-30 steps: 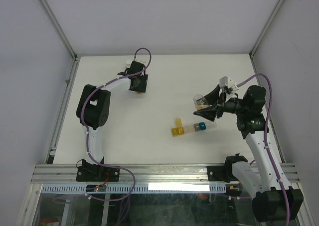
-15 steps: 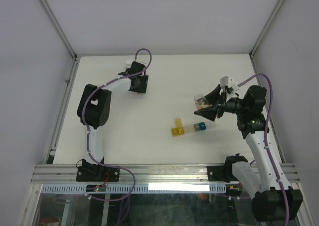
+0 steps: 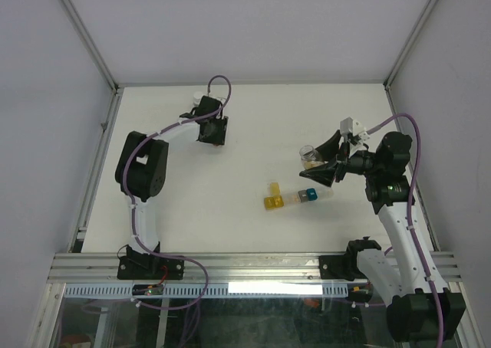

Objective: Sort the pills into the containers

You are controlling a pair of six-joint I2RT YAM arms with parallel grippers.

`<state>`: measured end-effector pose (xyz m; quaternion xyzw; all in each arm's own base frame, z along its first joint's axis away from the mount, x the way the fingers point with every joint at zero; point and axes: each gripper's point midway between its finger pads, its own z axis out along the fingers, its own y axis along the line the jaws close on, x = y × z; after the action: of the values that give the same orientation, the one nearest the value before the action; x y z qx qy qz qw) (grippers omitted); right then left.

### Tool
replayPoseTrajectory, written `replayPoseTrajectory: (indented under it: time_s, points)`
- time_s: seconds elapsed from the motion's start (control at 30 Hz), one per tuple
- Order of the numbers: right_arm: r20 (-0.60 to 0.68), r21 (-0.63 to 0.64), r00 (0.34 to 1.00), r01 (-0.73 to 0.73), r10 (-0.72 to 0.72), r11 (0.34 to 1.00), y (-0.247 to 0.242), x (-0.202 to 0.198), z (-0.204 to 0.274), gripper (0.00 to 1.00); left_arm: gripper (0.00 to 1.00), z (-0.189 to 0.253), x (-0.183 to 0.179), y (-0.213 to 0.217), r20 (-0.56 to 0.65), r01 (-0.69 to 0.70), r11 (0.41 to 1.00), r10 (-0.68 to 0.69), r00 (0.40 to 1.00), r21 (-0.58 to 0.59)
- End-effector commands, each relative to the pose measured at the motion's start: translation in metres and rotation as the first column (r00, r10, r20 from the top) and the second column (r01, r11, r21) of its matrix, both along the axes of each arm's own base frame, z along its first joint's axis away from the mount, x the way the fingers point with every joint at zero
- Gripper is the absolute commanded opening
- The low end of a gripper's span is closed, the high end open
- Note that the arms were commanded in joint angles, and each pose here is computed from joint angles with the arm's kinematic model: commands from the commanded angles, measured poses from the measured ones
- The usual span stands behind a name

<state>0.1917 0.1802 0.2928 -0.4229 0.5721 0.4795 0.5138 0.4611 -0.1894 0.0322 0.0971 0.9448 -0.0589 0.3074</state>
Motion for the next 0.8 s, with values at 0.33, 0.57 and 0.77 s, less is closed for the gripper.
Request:
replayPoseTrajectory:
  time_s: [0.33, 0.57, 0.77]
  points:
    - [0.140, -0.047, 0.990, -0.021, 0.028, 0.999, -0.003, -0.008, 0.004, 0.00, 0.24, 0.237, -0.161, -0.084, 0.446, 0.510, 0.506, -0.251, 0.859, -0.696]
    - [0.214, -0.128, 0.977, 0.005, 0.023, 0.992, -0.006, -0.011, -0.004, 0.00, 0.24, 0.284, -0.245, -0.112, 0.568, 0.649, 0.186, -0.349, 0.745, -0.737]
    - [0.250, -0.242, 0.968, 0.048, 0.015, 0.969, 0.000, -0.001, -0.026, 0.00, 0.24, 0.286, -0.266, -0.131, 0.595, 0.668, 0.069, -0.392, 0.701, -0.741]
